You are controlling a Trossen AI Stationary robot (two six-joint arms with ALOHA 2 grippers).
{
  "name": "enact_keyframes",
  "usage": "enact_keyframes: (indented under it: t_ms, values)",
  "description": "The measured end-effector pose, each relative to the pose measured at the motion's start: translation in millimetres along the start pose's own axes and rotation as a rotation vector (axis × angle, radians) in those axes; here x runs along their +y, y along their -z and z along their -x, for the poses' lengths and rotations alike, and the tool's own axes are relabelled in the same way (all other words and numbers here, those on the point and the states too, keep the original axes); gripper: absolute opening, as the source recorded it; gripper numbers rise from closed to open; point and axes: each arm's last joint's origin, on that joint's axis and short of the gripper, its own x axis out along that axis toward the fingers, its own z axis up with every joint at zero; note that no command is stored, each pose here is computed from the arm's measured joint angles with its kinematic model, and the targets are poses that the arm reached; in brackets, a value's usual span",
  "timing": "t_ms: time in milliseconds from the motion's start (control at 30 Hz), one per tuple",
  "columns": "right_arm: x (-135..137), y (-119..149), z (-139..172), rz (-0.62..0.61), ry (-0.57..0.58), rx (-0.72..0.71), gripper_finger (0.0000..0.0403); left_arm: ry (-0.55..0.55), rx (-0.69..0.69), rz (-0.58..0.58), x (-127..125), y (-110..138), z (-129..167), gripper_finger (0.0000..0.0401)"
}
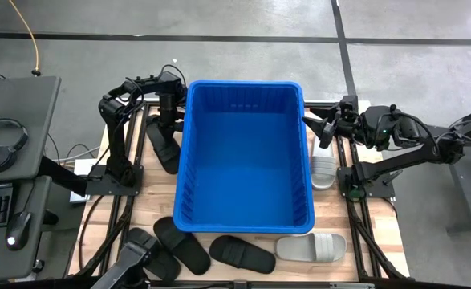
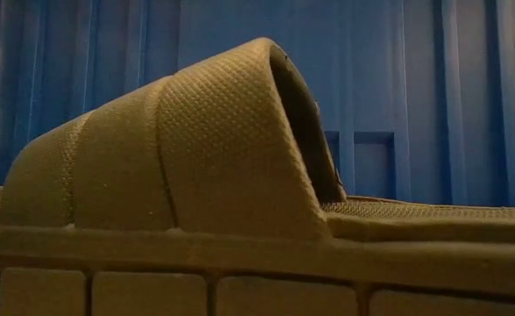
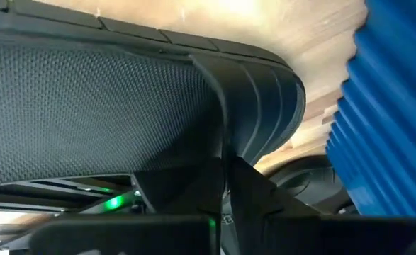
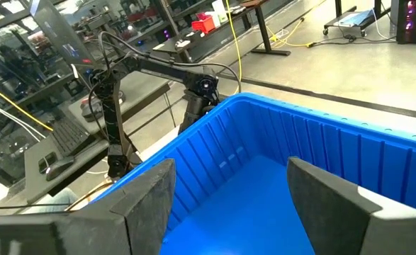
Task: Pick and place slides into bin
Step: Put the black slipper into the blue bin
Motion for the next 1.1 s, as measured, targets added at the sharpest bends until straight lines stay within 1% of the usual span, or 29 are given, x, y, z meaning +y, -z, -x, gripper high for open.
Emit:
enact_keyframes:
  t_ms: [233, 467, 667, 833, 1100]
  values:
    - [0.0, 0.0, 0.0, 0.000, 0.000, 0.000, 0.0261, -0.020, -0.024, 0.037, -1.4, 5.9, 4.5, 0.0003]
    - [0.0, 0.0, 0.1, 0.008, 0.000, 0.000, 0.0261, -0.076, -0.075, 0.047, -3.5, 13.5, 15.4, 0.0002]
    - [0.1, 0.0, 0.1, 0.007, -0.005, 0.002, 0.0261, -0.112, -0.172, 0.052, -10.1, 12.7, 38.2, 0.0001]
    - [0.2, 0.1, 0.1, 0.003, -0.007, 0.004, 0.0261, -0.179, -0.276, 0.071, -14.2, 14.0, 61.8, 0.0001]
    - [0.4, 0.2, 0.0, 0.001, -0.011, 0.007, 0.0261, -0.165, -0.371, 0.110, -12.9, 18.5, 86.0, 0.0000]
